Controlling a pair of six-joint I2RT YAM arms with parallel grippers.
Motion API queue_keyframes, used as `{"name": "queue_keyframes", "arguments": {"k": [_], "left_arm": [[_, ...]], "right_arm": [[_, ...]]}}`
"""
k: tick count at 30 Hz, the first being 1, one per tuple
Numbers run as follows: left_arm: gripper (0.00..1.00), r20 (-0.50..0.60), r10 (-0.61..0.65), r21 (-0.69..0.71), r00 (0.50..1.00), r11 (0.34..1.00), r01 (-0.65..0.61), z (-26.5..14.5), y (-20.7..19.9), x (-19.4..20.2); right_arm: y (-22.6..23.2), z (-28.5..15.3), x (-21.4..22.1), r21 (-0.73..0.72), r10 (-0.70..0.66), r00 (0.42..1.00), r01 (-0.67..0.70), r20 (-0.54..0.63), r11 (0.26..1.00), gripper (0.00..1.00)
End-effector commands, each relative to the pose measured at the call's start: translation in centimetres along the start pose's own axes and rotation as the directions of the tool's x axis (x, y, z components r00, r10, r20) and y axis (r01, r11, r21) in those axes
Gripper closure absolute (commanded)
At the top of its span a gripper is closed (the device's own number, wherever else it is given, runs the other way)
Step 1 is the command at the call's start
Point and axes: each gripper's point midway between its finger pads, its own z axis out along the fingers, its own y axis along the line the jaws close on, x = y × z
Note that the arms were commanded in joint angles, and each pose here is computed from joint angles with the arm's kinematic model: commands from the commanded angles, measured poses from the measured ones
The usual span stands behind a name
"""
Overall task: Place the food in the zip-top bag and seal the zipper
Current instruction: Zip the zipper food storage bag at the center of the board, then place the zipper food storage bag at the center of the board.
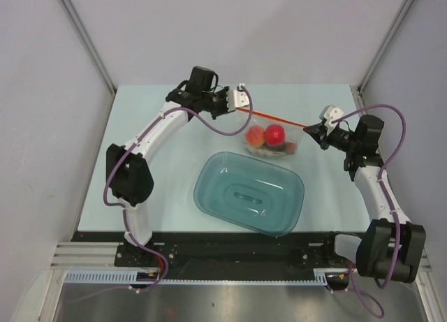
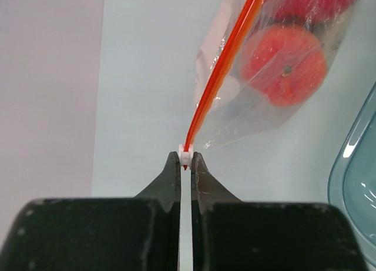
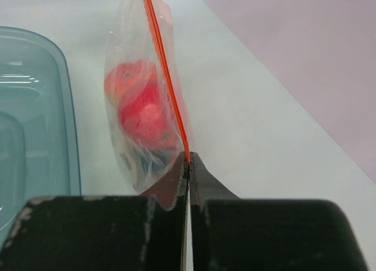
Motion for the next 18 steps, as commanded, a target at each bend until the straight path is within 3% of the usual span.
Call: {"name": "queue_keyframes", "arguments": {"k": [1,5,9,11,12,15,18], "left_arm": [[1.0,-0.058,-0.015,-0.198,0.998,0.98,0.003,-3.6,5.2,0.8],[1.0,0.005,-0.059,-0.281,0.998,0.958,0.058,-3.1,7.7,-0.5],[1.0,0.114,-0.1,-0.436,0.988,0.889,0.14,-3.4,13.9,-3.6],[1.0,0.14,-0.132,-0.473,0.981,0.862,0.183,-2.2,15.7,-3.3],[1.0,0.184,-0.09,-0.524,0.979,0.833,0.175,-3.6,17.6,-5.3],[1.0,0.217,-0.045,-0.598,0.975,0.783,0.169,-3.9,19.8,-6.0],[1.0,0.194,-0.02,-0.602,0.981,0.787,0.135,-3.3,19.5,-5.2]], "right_arm": [[-4.3,0.1,-2.0,0.122,-0.034,0.999,0.029,0.042,0.992,1.0],[-6.9,1.2,-2.5,0.185,-0.038,0.997,0.026,0.062,0.982,1.0],[-11.1,2.6,-4.9,0.286,-0.088,0.99,0.052,0.115,0.957,1.0],[-12.9,3.1,-5.5,0.338,-0.086,0.988,0.038,0.129,0.94,1.0],[-13.8,3.7,-5.2,0.349,-0.088,0.987,0.036,0.134,0.936,1.0],[-16.0,4.7,-6.7,0.39,-0.129,0.979,0.057,0.16,0.919,1.0],[-16.3,6.0,-6.8,0.377,-0.159,0.975,0.091,0.153,0.922,1.0]]}}
